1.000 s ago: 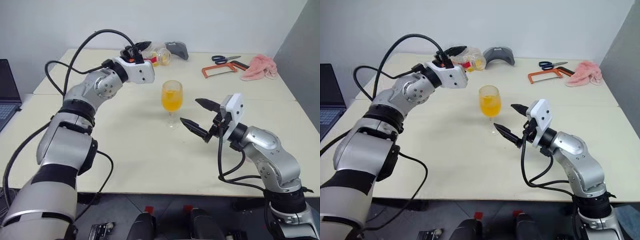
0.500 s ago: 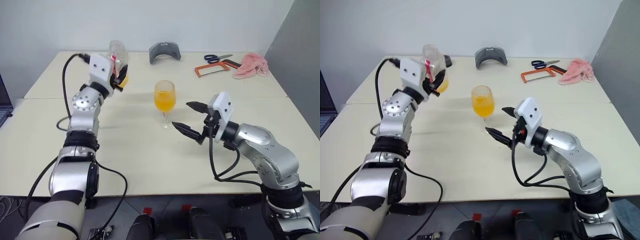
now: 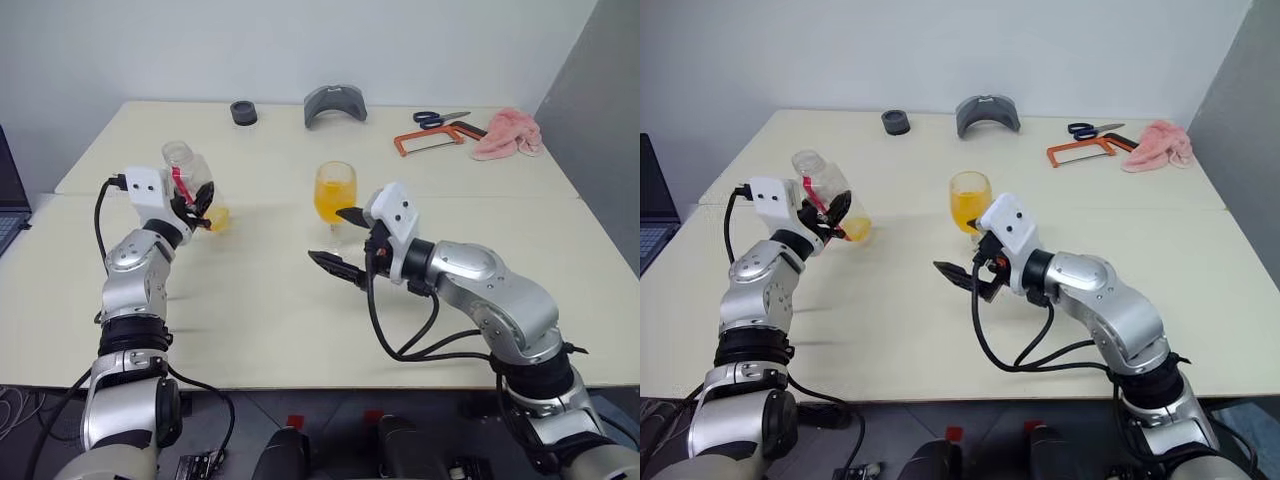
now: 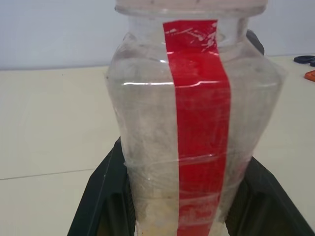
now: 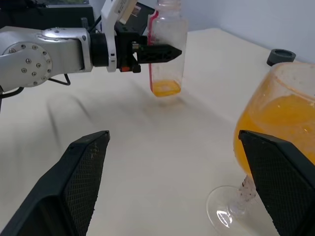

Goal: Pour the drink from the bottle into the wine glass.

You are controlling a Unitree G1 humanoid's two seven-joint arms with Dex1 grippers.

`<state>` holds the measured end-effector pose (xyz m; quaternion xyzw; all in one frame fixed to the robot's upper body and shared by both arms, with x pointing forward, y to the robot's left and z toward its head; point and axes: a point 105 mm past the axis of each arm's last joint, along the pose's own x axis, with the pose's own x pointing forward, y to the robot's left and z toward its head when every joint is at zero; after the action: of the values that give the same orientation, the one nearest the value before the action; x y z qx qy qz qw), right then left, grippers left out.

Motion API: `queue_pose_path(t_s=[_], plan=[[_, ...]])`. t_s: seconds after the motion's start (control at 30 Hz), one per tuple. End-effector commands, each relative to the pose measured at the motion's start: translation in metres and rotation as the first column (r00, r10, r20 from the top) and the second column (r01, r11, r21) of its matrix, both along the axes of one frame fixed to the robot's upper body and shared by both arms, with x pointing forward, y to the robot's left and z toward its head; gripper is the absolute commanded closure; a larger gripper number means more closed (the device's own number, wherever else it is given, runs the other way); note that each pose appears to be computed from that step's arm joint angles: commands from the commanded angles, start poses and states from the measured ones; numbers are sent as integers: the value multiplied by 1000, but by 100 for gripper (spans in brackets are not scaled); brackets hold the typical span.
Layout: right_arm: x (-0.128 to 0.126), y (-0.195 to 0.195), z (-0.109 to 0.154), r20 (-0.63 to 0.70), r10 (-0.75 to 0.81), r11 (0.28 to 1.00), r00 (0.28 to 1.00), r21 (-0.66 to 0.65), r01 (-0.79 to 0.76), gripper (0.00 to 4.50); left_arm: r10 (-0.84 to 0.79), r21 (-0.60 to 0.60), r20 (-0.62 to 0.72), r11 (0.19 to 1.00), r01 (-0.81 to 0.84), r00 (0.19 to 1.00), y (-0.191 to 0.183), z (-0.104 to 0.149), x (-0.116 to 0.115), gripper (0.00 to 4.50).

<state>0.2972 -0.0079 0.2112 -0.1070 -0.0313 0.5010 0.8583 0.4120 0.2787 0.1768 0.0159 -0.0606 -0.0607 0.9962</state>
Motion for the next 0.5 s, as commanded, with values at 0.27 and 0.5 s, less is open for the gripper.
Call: queue_pose_path(t_s=[0.27,0.5], plan=[[-6,13,17,66,54,998,996,19,-55,0,12,0,-50,1000,-12,999,13,-22,-1,273],[-7,15,16,63,62,998,996,17,-63,0,42,20,-57,999,-41,998,15,-31,-2,146]])
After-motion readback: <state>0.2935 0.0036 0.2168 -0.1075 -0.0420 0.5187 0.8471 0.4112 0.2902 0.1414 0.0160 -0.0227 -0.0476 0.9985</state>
